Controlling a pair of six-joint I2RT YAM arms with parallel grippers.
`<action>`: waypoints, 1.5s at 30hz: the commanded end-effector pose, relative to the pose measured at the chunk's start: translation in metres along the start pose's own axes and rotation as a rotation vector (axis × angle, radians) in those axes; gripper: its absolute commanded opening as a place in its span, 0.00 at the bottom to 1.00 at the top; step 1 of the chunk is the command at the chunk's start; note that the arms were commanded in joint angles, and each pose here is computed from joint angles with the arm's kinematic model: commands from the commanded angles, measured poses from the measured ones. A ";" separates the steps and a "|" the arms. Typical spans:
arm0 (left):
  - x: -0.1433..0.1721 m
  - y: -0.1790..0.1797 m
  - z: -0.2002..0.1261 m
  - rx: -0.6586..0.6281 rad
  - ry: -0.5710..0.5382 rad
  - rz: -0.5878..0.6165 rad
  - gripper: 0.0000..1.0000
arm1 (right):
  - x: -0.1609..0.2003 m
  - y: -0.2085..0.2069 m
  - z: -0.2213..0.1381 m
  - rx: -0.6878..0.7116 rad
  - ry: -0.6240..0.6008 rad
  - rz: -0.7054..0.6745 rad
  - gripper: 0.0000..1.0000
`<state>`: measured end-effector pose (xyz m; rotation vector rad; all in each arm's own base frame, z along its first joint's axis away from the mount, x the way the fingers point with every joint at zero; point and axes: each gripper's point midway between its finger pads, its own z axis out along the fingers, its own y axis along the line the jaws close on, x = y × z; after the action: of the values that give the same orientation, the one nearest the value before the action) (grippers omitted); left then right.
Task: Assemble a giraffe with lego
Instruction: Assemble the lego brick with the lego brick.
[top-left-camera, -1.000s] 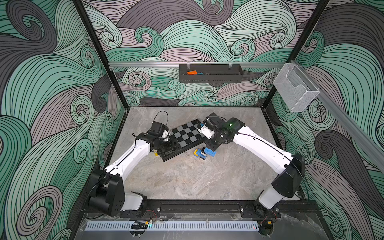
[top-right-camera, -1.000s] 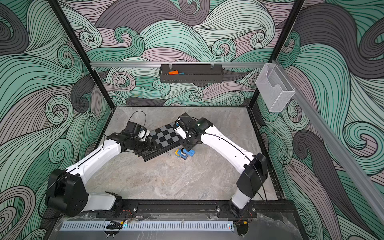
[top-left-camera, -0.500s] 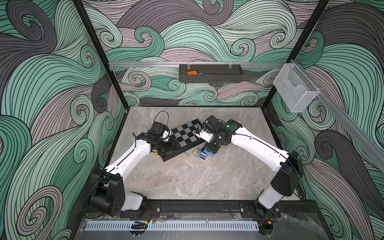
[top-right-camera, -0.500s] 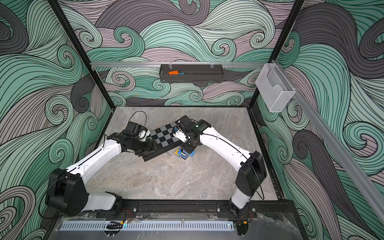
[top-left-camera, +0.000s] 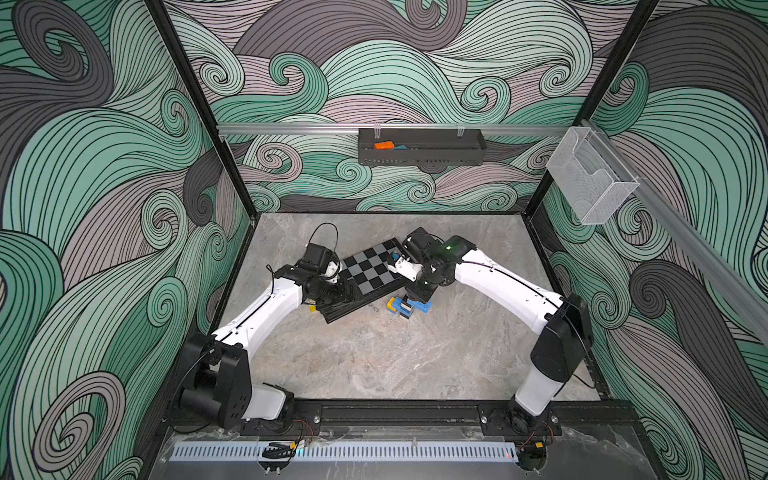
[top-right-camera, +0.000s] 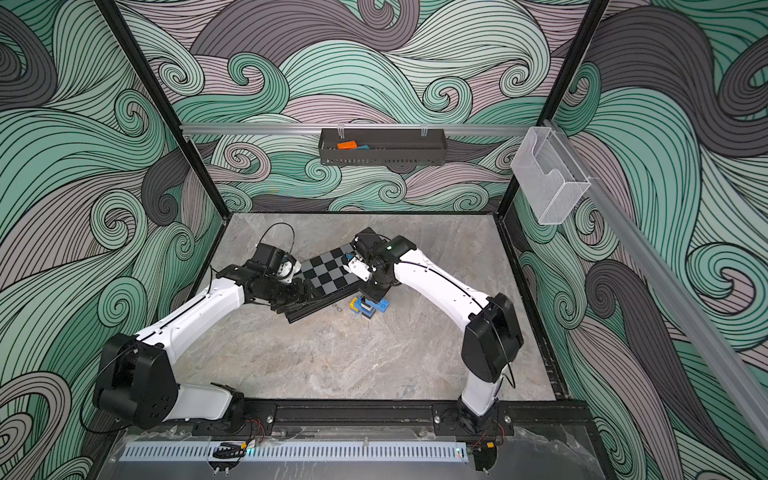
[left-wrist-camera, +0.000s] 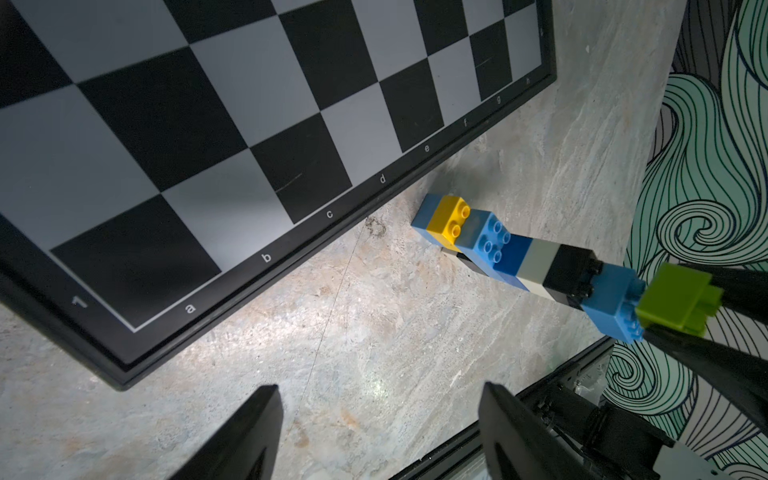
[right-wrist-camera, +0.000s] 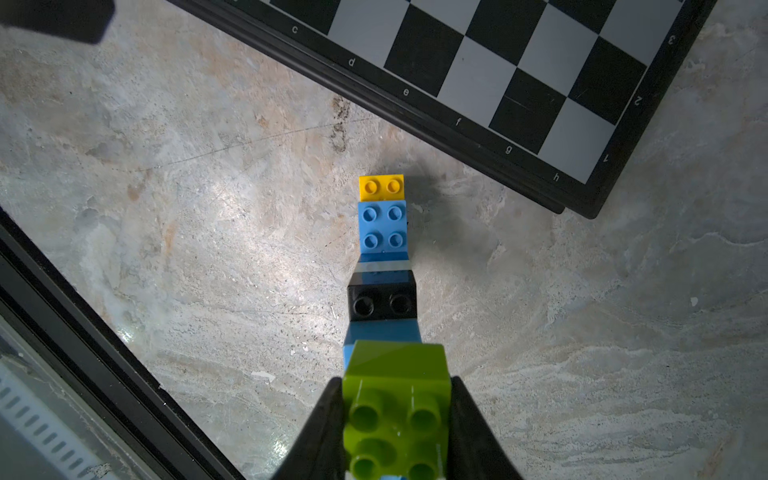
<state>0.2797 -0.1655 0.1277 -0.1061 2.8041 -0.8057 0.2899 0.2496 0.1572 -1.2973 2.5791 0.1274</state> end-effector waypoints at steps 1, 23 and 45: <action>-0.004 -0.008 -0.003 0.016 0.003 0.024 0.79 | -0.008 -0.002 -0.005 -0.013 -0.023 -0.006 0.15; -0.004 -0.007 -0.002 0.014 0.006 0.029 0.79 | 0.000 0.001 -0.007 -0.025 0.004 -0.027 0.14; -0.005 -0.008 -0.002 0.014 0.010 0.038 0.79 | 0.006 0.003 0.010 -0.073 0.049 -0.008 0.14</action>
<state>0.2800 -0.1662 0.1246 -0.0937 2.8146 -0.8051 0.2878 0.2522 0.1545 -1.3406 2.5903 0.1775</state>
